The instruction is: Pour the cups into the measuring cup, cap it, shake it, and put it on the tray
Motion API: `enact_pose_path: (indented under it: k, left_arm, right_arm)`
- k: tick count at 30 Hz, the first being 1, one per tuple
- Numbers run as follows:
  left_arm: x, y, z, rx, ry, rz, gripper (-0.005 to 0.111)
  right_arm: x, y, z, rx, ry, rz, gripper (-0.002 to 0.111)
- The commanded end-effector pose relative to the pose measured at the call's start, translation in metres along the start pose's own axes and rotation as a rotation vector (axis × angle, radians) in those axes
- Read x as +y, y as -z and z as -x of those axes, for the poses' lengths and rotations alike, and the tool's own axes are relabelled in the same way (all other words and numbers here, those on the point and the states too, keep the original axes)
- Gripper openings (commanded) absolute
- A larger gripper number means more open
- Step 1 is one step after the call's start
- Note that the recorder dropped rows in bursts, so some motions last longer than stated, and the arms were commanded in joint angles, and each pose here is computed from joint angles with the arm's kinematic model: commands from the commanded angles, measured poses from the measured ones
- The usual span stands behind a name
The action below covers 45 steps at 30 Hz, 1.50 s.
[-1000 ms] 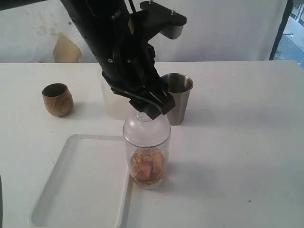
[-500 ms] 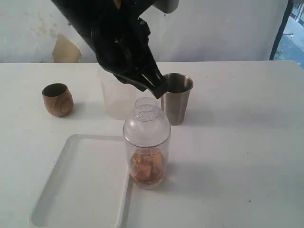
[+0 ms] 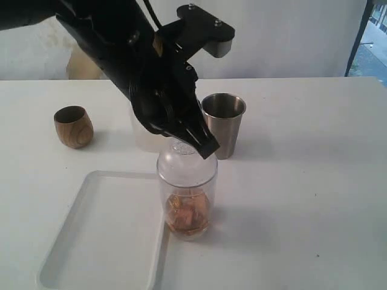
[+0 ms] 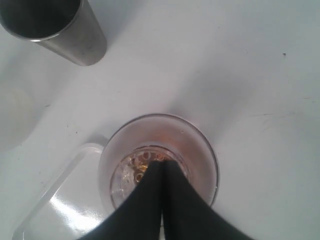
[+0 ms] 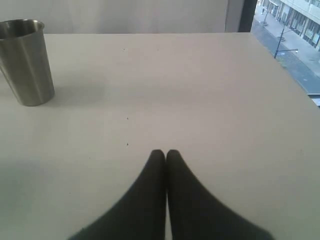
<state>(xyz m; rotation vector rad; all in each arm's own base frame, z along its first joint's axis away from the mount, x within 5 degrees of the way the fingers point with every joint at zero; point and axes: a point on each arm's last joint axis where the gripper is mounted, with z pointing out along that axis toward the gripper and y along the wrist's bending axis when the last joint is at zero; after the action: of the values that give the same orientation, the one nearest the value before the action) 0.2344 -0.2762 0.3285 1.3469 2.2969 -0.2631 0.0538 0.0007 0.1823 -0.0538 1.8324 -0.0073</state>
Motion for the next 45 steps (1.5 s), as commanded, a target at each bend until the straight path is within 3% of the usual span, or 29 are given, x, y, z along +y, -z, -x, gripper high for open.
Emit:
enact_pose_path:
  k: [1,10,30,35,45]
  left_arm:
    - [-0.001,0.002,-0.001,-0.003,0.002,-0.008,0.0]
    - [-0.004,-0.005,-0.01,0.057,0.008,-0.028,0.0]
    - [-0.004,-0.011,-0.011,0.037,0.013,-0.029,0.0]
    - [-0.005,-0.024,-0.021,0.06,0.016,-0.032,0.0]
    - [-0.003,-0.022,-0.015,-0.004,0.006,-0.005,0.002]
  right_arm:
    - [0.0,0.0,0.0,-0.007,-0.006,-0.006,0.0]
    - [0.0,0.0,0.0,-0.007,-0.006,-0.006,0.0]
    - [0.0,0.0,0.0,-0.007,-0.006,-0.006,0.0]
    - [0.0,0.0,0.0,-0.007,-0.006,-0.006,0.0]
    - [0.0,0.0,0.0,-0.007,-0.006,-0.006,0.0]
